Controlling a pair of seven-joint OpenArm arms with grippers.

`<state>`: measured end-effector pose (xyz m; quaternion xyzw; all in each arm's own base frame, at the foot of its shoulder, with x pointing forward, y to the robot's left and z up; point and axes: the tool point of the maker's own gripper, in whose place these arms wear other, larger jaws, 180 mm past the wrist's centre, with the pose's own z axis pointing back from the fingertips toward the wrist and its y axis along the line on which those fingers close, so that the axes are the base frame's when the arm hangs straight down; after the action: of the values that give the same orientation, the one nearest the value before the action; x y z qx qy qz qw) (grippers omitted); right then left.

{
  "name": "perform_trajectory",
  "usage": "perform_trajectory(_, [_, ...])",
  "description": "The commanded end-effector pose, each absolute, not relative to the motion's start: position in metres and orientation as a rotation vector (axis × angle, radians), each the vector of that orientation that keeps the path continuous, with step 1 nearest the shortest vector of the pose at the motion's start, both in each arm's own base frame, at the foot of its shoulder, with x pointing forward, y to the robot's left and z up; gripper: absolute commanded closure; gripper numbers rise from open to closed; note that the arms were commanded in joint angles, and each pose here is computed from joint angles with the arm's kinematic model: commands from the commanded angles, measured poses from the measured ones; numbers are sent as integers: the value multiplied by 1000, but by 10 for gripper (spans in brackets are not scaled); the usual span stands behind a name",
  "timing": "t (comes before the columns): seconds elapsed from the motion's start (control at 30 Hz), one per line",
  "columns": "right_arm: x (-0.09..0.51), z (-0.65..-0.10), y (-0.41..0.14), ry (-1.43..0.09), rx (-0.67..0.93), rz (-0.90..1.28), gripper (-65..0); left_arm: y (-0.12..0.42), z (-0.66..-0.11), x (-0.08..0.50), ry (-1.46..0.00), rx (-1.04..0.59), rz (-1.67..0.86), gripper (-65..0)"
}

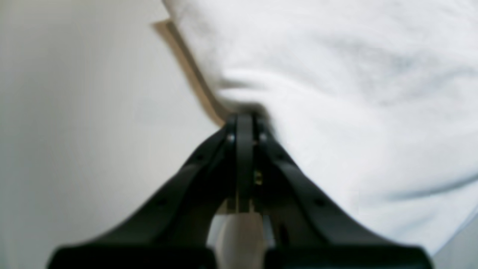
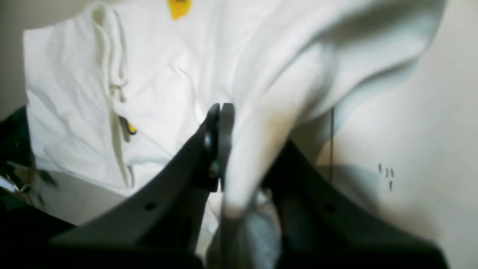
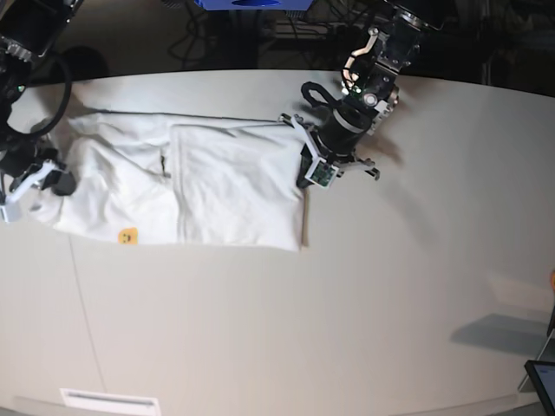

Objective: Fold the T-shirt properly

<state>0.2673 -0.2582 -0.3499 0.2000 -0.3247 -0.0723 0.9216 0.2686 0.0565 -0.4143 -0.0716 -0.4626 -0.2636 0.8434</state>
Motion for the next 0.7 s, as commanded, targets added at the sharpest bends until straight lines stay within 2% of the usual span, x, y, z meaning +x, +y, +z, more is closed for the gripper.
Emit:
perform_trajectory(0.0, [278,-331,-262,-732,402,-135,-4,52,-424,260,-912,-161,-591,0])
perform_trajectory(0.67, [277,-287,-251,-820,363,-204,-3,-12,-410,268,-912,-246,-705,0])
